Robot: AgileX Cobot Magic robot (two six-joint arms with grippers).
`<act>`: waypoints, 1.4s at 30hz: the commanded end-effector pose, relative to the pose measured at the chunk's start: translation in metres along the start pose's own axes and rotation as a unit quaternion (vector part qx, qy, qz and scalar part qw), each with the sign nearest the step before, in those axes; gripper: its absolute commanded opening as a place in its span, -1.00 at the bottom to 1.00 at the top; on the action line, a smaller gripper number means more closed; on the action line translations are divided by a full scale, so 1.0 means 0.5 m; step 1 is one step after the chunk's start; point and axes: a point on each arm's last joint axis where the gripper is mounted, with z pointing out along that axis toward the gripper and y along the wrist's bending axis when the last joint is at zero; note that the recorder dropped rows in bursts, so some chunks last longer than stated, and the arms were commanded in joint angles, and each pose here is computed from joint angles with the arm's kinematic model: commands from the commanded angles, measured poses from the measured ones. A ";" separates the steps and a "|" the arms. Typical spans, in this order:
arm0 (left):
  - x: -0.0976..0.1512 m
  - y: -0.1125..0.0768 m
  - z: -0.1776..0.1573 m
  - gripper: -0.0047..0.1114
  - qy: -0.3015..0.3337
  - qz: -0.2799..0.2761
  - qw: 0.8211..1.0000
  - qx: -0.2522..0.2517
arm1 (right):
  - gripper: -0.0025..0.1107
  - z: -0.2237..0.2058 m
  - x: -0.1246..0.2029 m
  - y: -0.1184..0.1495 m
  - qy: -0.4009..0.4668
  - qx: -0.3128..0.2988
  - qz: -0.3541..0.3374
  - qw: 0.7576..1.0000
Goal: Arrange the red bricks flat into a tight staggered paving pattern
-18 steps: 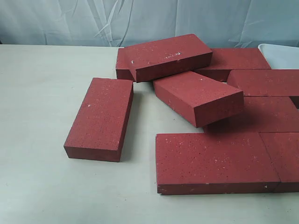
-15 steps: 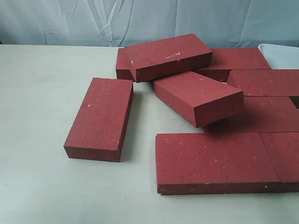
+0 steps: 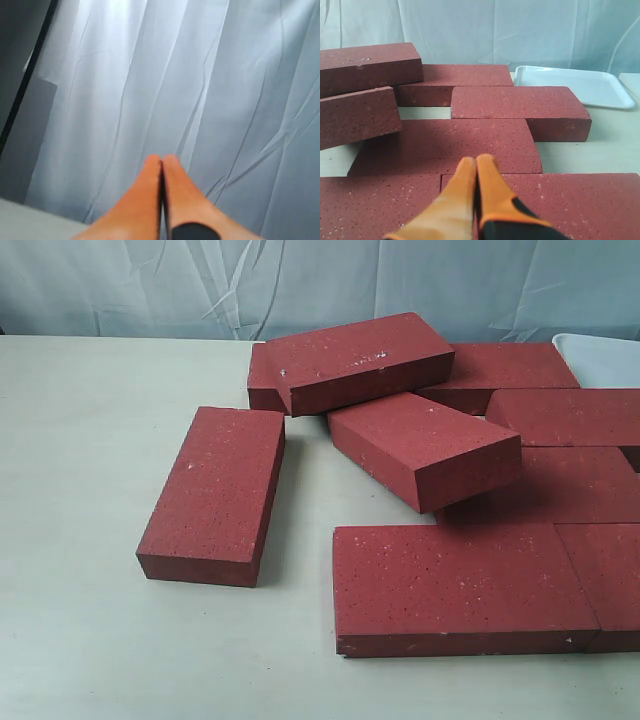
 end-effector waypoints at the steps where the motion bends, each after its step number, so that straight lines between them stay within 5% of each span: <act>1: -0.071 -0.034 0.004 -0.91 -0.081 -0.012 0.995 0.050 | -0.97 -0.001 -0.001 -0.001 -0.007 0.004 -0.002 1.000; 8: -0.148 -0.084 0.083 -0.91 -0.038 0.030 0.995 0.084 | -0.97 -0.001 -0.001 -0.001 -0.007 0.004 -0.002 1.000; 14: -0.150 -0.109 0.208 -0.91 0.063 0.092 0.988 0.108 | -0.97 -0.001 -0.001 -0.001 -0.007 0.004 -0.002 1.000; 20: -0.089 -0.122 0.308 -0.91 0.194 0.196 0.944 0.180 | -0.97 -0.001 -0.001 -0.001 -0.007 0.004 -0.002 1.000; 27: 0.000 -0.117 0.400 -0.91 0.326 0.238 0.878 0.257 | -0.97 -0.001 -0.001 -0.001 -0.007 0.004 -0.002 1.000; 30: 0.036 -0.105 0.439 -0.91 0.358 0.219 0.880 0.224 | -0.97 -0.001 -0.001 -0.001 -0.007 0.004 -0.002 1.000; 34: 0.081 -0.106 0.469 -0.91 0.363 0.289 0.868 0.175 | -0.97 -0.001 -0.001 -0.001 -0.007 0.004 -0.002 1.000; 37: 0.100 -0.102 0.490 -0.91 0.344 0.432 0.826 0.116 | -0.97 -0.001 -0.001 -0.001 -0.007 0.004 -0.002 1.000; 42: 0.102 -0.056 0.515 -0.91 0.342 0.625 0.700 -0.053 | -0.97 -0.001 -0.001 -0.001 -0.007 0.004 -0.002 1.000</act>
